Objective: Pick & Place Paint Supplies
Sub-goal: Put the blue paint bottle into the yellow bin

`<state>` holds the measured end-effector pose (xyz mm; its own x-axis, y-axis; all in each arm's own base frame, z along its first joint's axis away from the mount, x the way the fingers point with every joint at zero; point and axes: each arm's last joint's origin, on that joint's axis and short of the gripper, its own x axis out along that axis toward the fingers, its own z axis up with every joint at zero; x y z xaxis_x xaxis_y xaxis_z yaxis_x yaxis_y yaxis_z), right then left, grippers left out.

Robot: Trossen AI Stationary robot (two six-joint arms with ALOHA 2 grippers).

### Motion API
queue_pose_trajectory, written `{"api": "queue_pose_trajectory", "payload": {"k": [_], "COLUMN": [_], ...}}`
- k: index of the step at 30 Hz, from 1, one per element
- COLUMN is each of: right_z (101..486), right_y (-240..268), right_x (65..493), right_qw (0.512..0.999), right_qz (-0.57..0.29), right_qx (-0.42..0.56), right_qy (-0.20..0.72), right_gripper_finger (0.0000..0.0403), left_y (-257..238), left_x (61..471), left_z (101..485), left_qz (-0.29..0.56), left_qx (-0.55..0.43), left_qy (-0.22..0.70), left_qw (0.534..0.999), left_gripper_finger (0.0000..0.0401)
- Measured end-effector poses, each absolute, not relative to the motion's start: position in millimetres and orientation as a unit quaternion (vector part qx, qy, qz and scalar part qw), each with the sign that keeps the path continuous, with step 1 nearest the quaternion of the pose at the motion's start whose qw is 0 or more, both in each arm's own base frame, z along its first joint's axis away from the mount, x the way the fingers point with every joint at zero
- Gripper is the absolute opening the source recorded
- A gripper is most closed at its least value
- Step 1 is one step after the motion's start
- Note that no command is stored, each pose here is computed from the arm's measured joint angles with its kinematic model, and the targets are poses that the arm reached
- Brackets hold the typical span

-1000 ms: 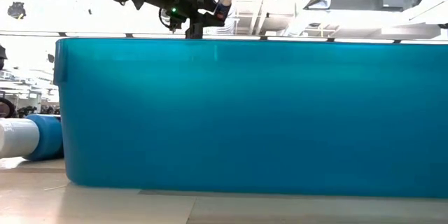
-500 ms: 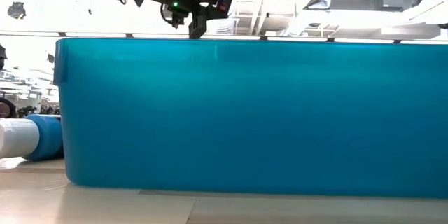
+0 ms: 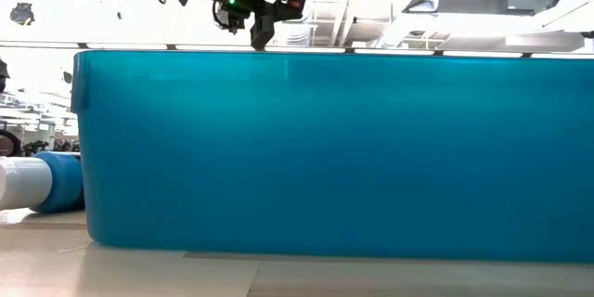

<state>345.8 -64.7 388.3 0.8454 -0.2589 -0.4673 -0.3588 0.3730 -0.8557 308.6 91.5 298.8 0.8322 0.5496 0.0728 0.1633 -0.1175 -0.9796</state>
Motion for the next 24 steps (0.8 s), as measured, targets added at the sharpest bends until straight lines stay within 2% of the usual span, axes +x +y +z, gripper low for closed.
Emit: {"api": "queue_pose_trajectory", "payload": {"k": [5, 9, 19, 24], "right_z": [388, 388, 389, 389], "right_y": [-61, -56, -52, -47], "right_x": [346, 347, 348, 349], "right_qw": [0.764, 0.759, 0.763, 0.762], "right_qz": [0.045, 0.056, 0.072, 0.072], "right_qx": [-0.583, -0.592, -0.591, -0.595], "right_qy": [0.271, 0.265, 0.250, 0.245], "right_gripper_finger": [0.0152, 0.0137, 0.0191, 0.0196], "left_y": [91, 91, 93, 93], "left_x": [309, 308, 308, 308], "left_z": [298, 299, 299, 299], "left_qz": [0.158, 0.158, 0.159, 0.159], "left_qx": [-0.731, -0.730, -0.730, -0.730], "left_qy": [-0.243, -0.243, -0.245, -0.245], "left_qw": [0.619, 0.619, 0.618, 0.618], "left_gripper_finger": [0.0127, 0.0127, 0.0128, 0.0130]}}
